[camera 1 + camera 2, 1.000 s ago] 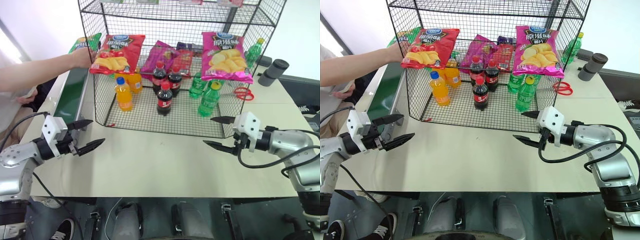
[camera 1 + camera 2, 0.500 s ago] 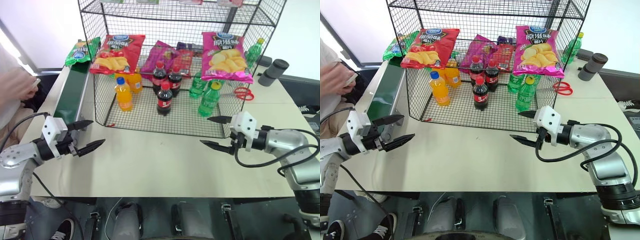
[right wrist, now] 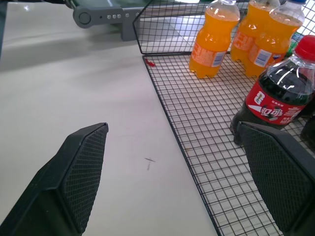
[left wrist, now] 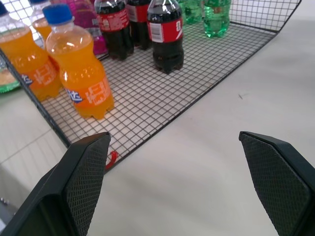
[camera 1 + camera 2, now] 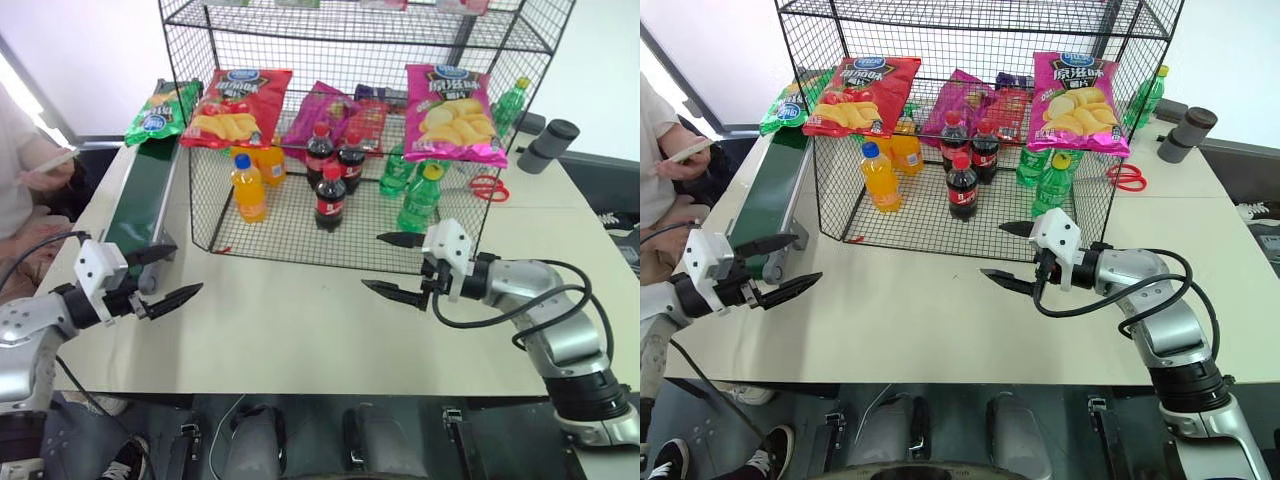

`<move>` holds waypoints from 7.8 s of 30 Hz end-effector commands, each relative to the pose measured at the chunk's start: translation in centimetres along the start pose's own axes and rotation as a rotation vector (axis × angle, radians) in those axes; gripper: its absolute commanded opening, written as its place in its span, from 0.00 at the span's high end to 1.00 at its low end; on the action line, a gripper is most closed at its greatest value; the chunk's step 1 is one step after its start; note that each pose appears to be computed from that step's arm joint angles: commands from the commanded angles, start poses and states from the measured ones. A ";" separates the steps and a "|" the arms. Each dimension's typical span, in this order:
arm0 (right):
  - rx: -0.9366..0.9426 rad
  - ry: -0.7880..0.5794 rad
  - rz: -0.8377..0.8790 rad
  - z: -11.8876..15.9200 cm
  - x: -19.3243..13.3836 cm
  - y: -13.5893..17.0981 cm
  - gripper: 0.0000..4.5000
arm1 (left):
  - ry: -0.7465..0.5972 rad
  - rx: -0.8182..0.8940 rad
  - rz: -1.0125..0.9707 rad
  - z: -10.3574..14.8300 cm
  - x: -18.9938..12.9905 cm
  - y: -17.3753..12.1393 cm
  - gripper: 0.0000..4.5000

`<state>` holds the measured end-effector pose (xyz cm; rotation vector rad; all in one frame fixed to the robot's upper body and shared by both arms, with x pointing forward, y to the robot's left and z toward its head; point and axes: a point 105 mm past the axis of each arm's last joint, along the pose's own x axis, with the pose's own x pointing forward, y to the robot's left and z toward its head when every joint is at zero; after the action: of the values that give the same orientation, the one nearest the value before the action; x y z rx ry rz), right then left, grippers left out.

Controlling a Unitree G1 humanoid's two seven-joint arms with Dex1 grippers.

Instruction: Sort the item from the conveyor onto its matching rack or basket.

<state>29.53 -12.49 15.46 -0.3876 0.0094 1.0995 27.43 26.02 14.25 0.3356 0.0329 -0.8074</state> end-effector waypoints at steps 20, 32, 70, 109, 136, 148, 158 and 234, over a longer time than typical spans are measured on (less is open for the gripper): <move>-0.033 -0.094 0.068 1.9 2.6 0.3 0.03 | 0.163 0.367 0.264 -0.8 -4.9 2.2 0.00; -0.044 -0.151 0.117 2.8 5.0 0.9 0.03 | 0.317 0.661 0.420 -1.0 -8.2 4.3 0.00; 0.041 -0.184 0.227 3.2 5.1 3.6 0.03 | 0.457 0.867 0.442 -2.5 -8.4 6.2 0.00; 0.011 -0.157 0.158 3.0 4.4 2.2 0.03 | 0.497 0.848 0.473 -2.9 -6.6 7.3 0.00; 0.031 -0.176 0.121 2.3 3.7 1.1 0.00 | -0.216 -0.208 0.059 8.7 -7.6 0.1 0.99; 0.644 -0.362 0.465 6.5 -1.0 3.0 0.00 | -0.355 -0.966 -0.567 11.6 -3.5 -7.3 0.99; 0.758 -0.370 0.518 6.9 -2.2 3.8 0.00 | -0.424 -1.127 -0.790 11.1 -0.1 -7.7 0.99; -0.690 -0.302 -0.176 15.6 -1.7 -0.7 0.98 | -0.427 -0.746 -0.222 5.8 2.9 -1.7 0.00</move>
<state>27.09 -9.29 28.43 -0.6867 -0.5190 1.0505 27.47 21.19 17.94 -0.6325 0.0212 -1.0215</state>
